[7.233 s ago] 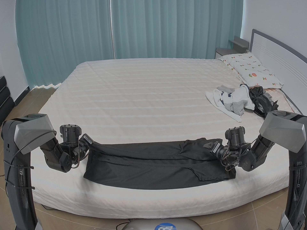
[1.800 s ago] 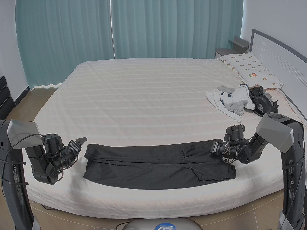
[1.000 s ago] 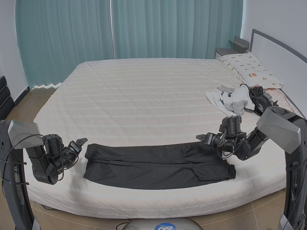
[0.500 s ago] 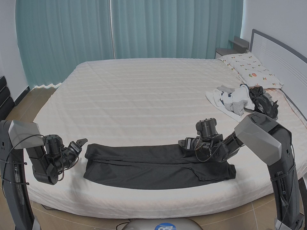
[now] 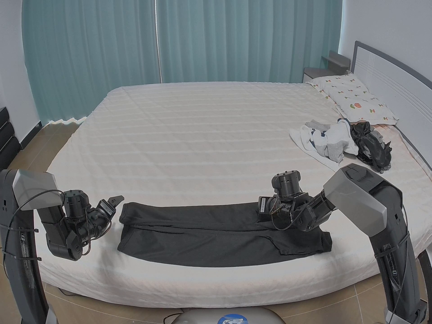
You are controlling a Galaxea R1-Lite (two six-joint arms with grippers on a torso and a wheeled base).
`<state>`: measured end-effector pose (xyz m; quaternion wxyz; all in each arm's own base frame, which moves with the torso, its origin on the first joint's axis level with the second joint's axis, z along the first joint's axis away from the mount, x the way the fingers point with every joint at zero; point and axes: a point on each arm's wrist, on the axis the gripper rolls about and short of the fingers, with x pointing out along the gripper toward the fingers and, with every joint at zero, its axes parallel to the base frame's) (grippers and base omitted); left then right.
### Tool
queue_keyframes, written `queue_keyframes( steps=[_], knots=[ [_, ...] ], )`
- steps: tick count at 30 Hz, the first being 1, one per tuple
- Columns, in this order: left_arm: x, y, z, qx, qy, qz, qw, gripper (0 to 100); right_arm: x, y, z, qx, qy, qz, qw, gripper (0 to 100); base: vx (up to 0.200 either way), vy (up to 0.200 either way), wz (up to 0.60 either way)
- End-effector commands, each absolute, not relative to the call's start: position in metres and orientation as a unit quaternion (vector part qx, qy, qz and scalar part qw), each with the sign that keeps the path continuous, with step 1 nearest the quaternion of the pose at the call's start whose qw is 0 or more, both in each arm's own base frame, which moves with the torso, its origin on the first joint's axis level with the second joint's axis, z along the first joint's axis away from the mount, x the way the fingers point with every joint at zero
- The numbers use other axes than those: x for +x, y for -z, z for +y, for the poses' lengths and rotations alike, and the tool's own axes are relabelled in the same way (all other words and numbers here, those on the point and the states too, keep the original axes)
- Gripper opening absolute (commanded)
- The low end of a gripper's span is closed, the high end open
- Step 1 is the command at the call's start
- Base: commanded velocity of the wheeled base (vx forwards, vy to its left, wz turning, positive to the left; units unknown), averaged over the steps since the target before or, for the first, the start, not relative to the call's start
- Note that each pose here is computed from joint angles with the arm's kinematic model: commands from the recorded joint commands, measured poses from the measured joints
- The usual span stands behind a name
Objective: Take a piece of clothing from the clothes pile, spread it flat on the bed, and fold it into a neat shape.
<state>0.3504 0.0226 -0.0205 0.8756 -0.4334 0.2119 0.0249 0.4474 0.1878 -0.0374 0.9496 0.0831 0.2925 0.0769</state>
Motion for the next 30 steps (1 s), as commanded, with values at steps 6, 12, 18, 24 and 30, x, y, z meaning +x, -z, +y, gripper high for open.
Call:
queue_keyframes(
  steps=[6,12,18,24,30],
  knots=[
    [0.350,0.023,0.022,-0.433,-0.025,0.215,0.875,100,0.452,0.038,0.195,0.088,-0.081,0.282,0.952,0,0.000,0.000,0.00],
    [0.350,0.023,0.022,-0.432,-0.025,0.215,0.876,100,0.456,0.040,0.200,0.085,-0.067,0.271,0.956,0,0.000,0.000,0.00],
    [0.350,0.022,0.022,-0.431,-0.025,0.216,0.876,100,0.456,0.043,0.201,0.089,-0.066,0.272,0.956,100,0.000,0.000,0.00],
    [0.343,0.024,0.021,-0.414,-0.024,0.227,0.881,100,0.457,0.026,0.203,0.111,-0.070,0.237,0.963,100,0.000,0.000,0.00],
    [0.331,0.023,0.020,-0.379,-0.019,0.251,0.891,100,0.449,-0.023,0.196,0.166,-0.049,0.204,0.964,100,0.000,0.000,0.00]
  ],
)
